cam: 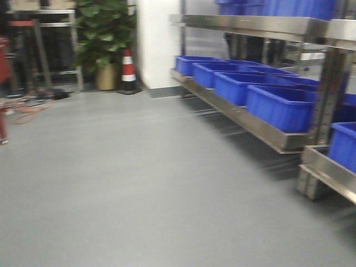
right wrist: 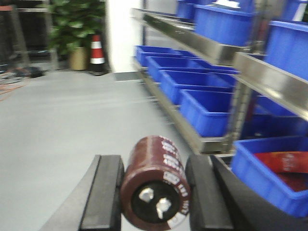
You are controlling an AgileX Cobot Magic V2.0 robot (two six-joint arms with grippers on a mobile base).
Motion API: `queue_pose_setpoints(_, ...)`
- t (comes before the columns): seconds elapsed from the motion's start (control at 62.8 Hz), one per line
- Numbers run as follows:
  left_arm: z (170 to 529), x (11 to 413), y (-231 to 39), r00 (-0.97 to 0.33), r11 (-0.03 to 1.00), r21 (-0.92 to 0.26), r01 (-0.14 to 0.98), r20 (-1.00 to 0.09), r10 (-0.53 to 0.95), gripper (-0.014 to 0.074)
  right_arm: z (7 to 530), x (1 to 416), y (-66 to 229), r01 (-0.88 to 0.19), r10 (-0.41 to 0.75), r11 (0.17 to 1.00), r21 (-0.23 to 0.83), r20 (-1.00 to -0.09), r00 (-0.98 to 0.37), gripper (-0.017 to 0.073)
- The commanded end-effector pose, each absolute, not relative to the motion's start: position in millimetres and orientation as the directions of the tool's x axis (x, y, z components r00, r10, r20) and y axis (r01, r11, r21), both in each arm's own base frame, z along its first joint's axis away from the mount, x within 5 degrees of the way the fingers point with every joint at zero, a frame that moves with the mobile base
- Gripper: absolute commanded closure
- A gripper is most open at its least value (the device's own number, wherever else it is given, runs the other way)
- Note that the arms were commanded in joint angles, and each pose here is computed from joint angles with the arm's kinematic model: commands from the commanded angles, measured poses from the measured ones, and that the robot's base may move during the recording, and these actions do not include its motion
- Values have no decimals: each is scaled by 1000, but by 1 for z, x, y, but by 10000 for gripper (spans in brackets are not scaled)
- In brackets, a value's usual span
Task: Place cylindrical capacitor in blue bin on shelf
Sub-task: 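Drive the base away from the table toward the shelf of blue bins, then drive up to the shelf and stop facing the blue bins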
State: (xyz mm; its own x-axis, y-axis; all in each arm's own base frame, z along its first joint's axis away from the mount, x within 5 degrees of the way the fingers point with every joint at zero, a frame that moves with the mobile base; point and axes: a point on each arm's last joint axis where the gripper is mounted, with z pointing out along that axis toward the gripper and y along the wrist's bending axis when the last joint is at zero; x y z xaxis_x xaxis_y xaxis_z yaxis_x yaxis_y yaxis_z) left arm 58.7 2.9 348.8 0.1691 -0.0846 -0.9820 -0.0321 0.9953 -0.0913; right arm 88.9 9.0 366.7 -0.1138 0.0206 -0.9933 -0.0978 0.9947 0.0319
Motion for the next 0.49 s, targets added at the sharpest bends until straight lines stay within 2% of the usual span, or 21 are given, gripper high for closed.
queue_pose_setpoints(0.0, 352, 57, 3, 195, 995, -93, -31, -977, -86, 705, 371, 87, 9, -101, 16, 995, 23, -997, -74, 721)
queue_pose_setpoints(0.478, 352, 57, 3, 195, 995, -93, -31, -977, -86, 705, 371, 87, 9, -101, 16, 995, 23, -997, -74, 721)
